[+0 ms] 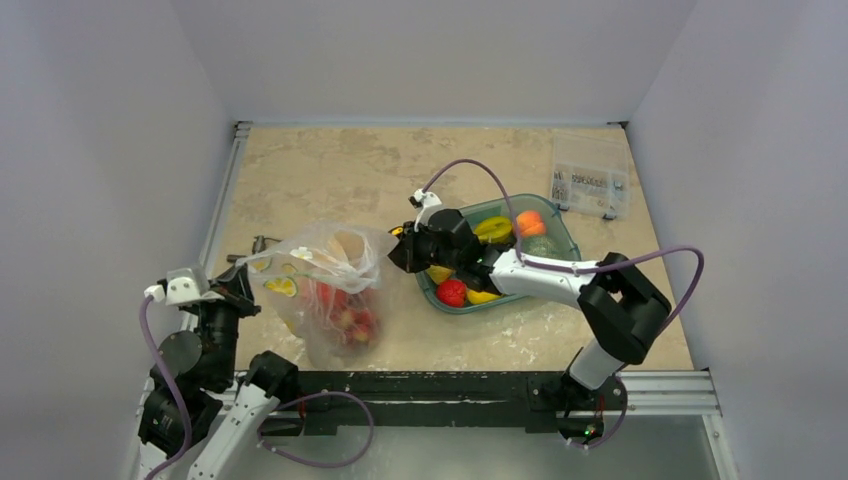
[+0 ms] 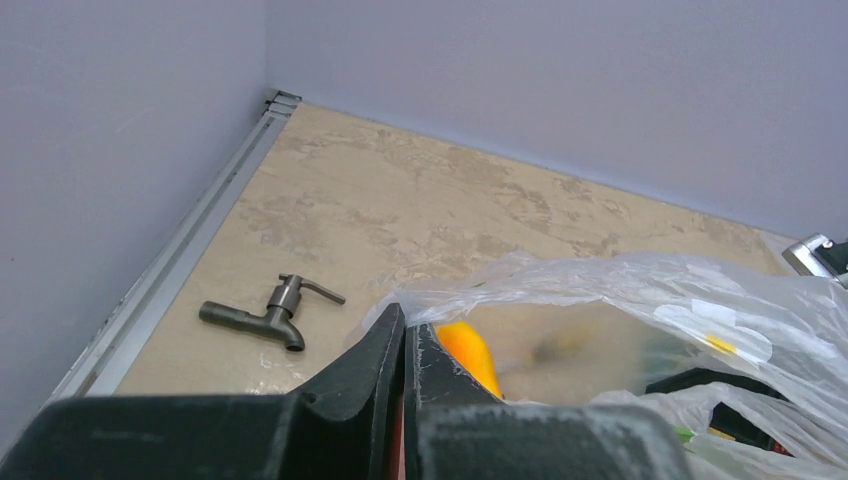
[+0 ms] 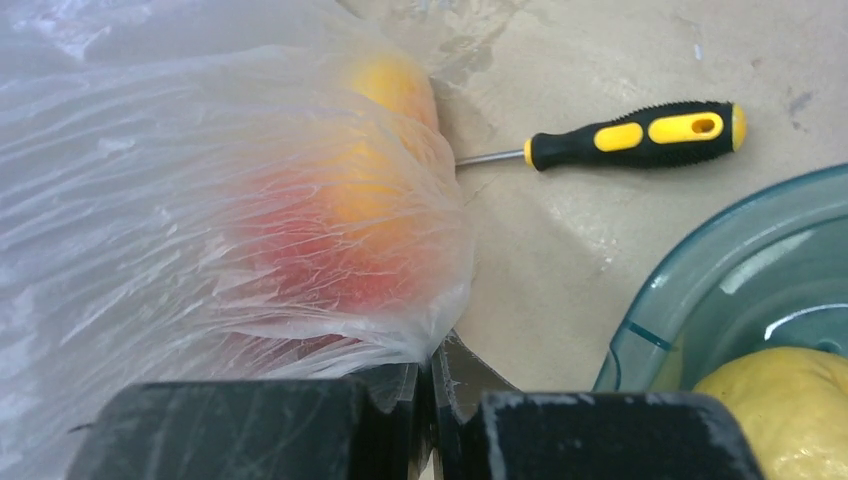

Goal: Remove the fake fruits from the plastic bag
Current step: Adjust the plastic bag at the center of the board.

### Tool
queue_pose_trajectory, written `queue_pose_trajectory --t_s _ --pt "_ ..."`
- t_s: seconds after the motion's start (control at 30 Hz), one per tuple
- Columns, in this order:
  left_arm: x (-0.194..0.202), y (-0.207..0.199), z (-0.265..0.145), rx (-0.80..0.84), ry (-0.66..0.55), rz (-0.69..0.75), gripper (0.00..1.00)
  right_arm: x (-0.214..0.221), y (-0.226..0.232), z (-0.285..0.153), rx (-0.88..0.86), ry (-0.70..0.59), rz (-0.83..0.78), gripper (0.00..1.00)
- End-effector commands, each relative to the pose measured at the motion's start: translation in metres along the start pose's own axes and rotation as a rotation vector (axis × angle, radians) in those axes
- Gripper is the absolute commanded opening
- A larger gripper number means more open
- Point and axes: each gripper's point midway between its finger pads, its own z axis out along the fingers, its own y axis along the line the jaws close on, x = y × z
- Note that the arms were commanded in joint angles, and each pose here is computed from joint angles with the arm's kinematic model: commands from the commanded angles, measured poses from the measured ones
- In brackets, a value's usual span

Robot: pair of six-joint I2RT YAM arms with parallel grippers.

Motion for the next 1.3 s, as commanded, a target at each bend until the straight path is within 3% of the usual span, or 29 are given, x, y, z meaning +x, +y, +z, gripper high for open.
queue_pose_trajectory --t_s 0.0,0.03,0.1,0.3,0.43,0.5,0.67,0.87,1.07,1.17,1.23,1.27 --pt "-0.008 0.008 0.0 -0.047 -0.047 -0.025 0.0 -0.005 0.011 -0.001 -0.06 -0.008 -0.098 0.0" --pt "-0.008 0.007 0.001 -0.041 -0.044 -0.021 0.0 -0.007 0.009 -0.001 -0.046 -0.007 -0.098 0.02" --pt "-0.005 -0.001 0.004 -0.012 -0.024 -0.003 0.0 -0.01 0.009 -0.004 -0.027 -0.005 -0.1 0.25" --pt "0.013 -0.036 0.018 0.128 0.098 0.064 0.0 -0.035 0.025 -0.044 -0.011 -0.029 -0.142 0.72" --pt "0.019 -0.045 0.021 0.165 0.134 0.08 0.0 -0.054 0.04 -0.087 -0.078 -0.144 -0.239 0.91" --pt "0.021 -0.048 0.021 0.176 0.141 0.078 0.0 -0.054 0.04 -0.102 -0.109 -0.205 -0.288 0.95" --pt "0.021 -0.046 0.022 0.167 0.144 0.081 0.0 -0.055 0.067 -0.129 -0.275 -0.276 -0.423 0.96" --pt "0.02 -0.044 0.02 0.158 0.137 0.076 0.0 -0.071 0.132 -0.158 -0.575 -0.353 -0.503 0.96" --pt "0.02 -0.044 0.021 0.155 0.137 0.072 0.0 -0.081 0.171 -0.138 -0.634 -0.318 -0.475 0.94" --pt "0.023 -0.045 0.021 0.157 0.147 0.064 0.0 -0.055 0.202 -0.132 -0.703 -0.277 -0.465 0.8" --pt "0.023 -0.043 0.023 0.135 0.15 0.048 0.0 -0.037 0.213 -0.129 -0.702 -0.278 -0.469 0.56" --pt "0.023 -0.041 0.024 0.119 0.151 0.038 0.0 -0.027 0.213 -0.127 -0.7 -0.276 -0.467 0.4"
